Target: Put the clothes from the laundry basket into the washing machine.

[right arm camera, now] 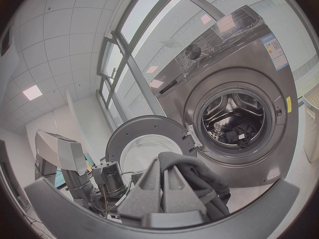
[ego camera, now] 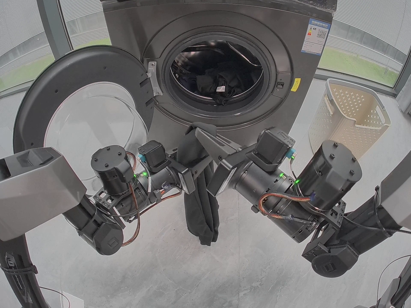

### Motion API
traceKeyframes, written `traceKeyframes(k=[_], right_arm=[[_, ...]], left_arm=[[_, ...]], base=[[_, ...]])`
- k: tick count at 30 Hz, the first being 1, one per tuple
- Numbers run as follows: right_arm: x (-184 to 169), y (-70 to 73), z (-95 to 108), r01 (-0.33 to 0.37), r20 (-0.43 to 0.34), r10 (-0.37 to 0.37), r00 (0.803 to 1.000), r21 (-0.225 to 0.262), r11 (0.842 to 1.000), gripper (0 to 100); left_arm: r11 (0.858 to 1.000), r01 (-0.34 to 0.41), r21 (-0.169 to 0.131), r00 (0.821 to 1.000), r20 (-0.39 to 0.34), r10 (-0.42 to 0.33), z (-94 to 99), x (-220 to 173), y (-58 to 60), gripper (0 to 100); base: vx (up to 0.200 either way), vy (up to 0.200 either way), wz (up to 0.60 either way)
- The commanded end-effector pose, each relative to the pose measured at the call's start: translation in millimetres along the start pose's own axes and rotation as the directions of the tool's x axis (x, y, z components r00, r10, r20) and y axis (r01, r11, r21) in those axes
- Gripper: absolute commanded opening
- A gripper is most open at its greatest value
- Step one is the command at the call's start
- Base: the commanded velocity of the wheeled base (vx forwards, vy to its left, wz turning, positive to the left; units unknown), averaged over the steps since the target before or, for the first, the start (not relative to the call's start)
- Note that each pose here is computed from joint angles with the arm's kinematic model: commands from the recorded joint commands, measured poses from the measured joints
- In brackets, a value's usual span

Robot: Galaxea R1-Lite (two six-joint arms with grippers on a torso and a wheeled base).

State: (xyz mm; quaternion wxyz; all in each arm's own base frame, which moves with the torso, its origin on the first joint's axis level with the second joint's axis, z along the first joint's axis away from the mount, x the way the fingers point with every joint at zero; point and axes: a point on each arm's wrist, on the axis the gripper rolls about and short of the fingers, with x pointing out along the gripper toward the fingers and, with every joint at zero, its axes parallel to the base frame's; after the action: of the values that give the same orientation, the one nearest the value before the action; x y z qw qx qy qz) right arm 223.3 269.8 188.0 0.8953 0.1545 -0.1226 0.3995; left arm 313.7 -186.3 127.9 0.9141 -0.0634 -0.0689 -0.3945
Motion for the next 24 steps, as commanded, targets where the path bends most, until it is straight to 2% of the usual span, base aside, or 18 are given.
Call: traceKeyframes(k=[1,5,9,10,12,14,17,18,19,21,24], right_arm=[[-0.2,-0.3,-0.3,0.0,-0.001,0.0,1.0,0.001,1.0,0],[-3.0,-0.9,-2.6,0.002,-0.009,-0.002,1.0,0.005,1.0,0],[-9.5,-1.5,-3.6,0.005,-0.025,-0.004,1.0,0.013,1.0,0],[-10.9,-1.6,-3.7,0.004,-0.029,-0.003,1.0,0.016,1.0,100],[-14.5,-0.8,-0.6,-0.001,-0.028,0.001,1.0,0.018,1.0,100],[-30.3,0.6,4.4,-0.01,-0.059,0.011,0.998,0.017,1.0,100],[-70.7,-0.7,-0.2,-0.035,-0.181,0.037,0.983,0.013,0.999,100],[-74.2,-1.6,-1.3,-0.035,-0.193,0.036,0.981,0.011,0.999,100],[-90.0,-6.4,-7.1,-0.032,-0.248,0.032,0.968,0.004,0.999,100],[-103.5,-11.1,-14.6,-0.027,-0.304,0.027,0.952,0.002,1.0,100],[-108.5,-20.4,-17.4,-0.003,-0.322,0.001,0.947,-0.005,1.0,100]], left_arm=[[1.0,0.0,0.002,1.0,0.007,0.0,1.0,1.2,-0.3,0],[1.0,0.008,0.006,1.0,0.024,-0.008,6.1,-0.4,-3.7,0],[1.0,0.017,0.014,0.998,0.053,-0.018,21.3,-6.7,-9.0,0],[1.0,0.018,0.016,0.998,0.059,-0.018,23.8,-7.6,-9.5,0],[1.0,0.014,0.017,0.998,0.065,-0.015,26.8,-9.2,-8.6,0],[1.0,0.01,0.021,0.997,0.074,-0.012,31.6,-13.8,-8.3,0],[0.999,0.02,0.026,0.992,0.122,-0.023,51.2,-23.9,-13.6,0],[0.999,0.021,0.025,0.992,0.124,-0.023,52.0,-24.4,-13.9,0],[0.999,0.028,0.02,0.99,0.141,-0.03,60.5,-30.3,-18.2,0],[0.999,0.044,0.011,0.986,0.159,-0.045,70.6,-40.6,-26.2,0],[0.998,0.069,0.003,0.983,0.168,-0.069,78.2,-51.4,-35.4,0]], base=[[0.0,0.0,0.0],[0.0,0.0,0.0],[0.0,0.0,0.0],[0.0,0.0,0.0],[0.0,0.0,0.0],[0.0,0.0,0.0],[0.0,0.0,0.0],[0.0,0.0,0.0],[0.0,0.0,0.0],[0.0,0.0,0.0],[0.0,0.0,0.0]])
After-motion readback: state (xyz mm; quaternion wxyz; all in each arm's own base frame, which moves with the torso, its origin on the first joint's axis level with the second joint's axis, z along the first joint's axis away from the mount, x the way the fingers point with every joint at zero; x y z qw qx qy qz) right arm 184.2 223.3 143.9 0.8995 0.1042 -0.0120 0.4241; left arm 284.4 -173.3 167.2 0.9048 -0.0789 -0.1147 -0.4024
